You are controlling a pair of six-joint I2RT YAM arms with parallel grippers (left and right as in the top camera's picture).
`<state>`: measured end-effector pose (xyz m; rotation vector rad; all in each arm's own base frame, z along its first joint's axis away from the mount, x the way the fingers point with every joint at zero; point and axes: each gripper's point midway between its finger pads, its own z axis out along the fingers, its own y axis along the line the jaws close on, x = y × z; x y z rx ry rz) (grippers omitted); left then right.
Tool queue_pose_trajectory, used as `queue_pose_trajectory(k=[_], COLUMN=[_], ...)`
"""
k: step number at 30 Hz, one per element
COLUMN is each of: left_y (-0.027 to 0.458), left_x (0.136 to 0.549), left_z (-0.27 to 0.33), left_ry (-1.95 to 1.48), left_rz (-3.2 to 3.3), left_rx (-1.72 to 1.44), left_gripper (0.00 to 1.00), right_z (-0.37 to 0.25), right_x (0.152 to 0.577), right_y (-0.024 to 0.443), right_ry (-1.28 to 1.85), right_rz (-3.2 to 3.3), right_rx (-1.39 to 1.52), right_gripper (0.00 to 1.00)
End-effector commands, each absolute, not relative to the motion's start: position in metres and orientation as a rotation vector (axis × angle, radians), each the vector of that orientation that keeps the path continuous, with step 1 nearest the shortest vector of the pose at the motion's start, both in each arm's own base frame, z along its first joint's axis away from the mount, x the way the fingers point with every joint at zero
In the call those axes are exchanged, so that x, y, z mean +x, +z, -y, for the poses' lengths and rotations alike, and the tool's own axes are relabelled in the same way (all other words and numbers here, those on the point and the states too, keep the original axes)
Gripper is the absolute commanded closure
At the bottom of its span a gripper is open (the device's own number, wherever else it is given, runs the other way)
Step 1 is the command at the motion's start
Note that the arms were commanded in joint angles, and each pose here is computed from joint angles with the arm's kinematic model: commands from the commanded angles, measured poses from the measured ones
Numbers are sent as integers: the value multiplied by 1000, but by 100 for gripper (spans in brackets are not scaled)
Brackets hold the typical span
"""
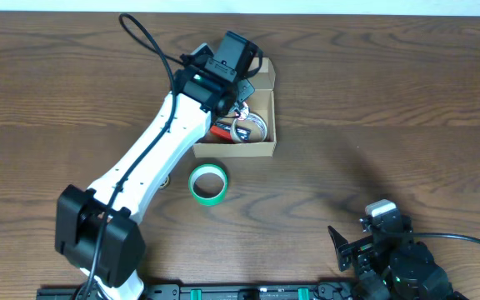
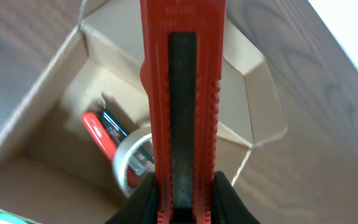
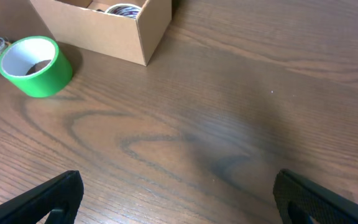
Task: Pack container
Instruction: 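Lift the box cutter and lower it into the box, release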
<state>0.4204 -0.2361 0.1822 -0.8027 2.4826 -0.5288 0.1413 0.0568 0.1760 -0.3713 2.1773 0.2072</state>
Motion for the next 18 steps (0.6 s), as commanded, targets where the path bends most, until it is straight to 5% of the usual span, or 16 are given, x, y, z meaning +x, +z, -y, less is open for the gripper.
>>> queue_pose_trajectory(k=[1, 18], left_y=[170, 87], left_x=[429, 427], left_z=[237, 266], left_ry=[-555, -567], left_rz=[-2366, -2316], left_rx=[-1153, -1649], left_gripper=[83, 85], right_z=[-56, -56], right_x=[141, 141], right_y=[177, 177], right_ry=[209, 209], right_rz=[-2171, -2171], right_rx=[-358, -358], right_gripper=[1, 1])
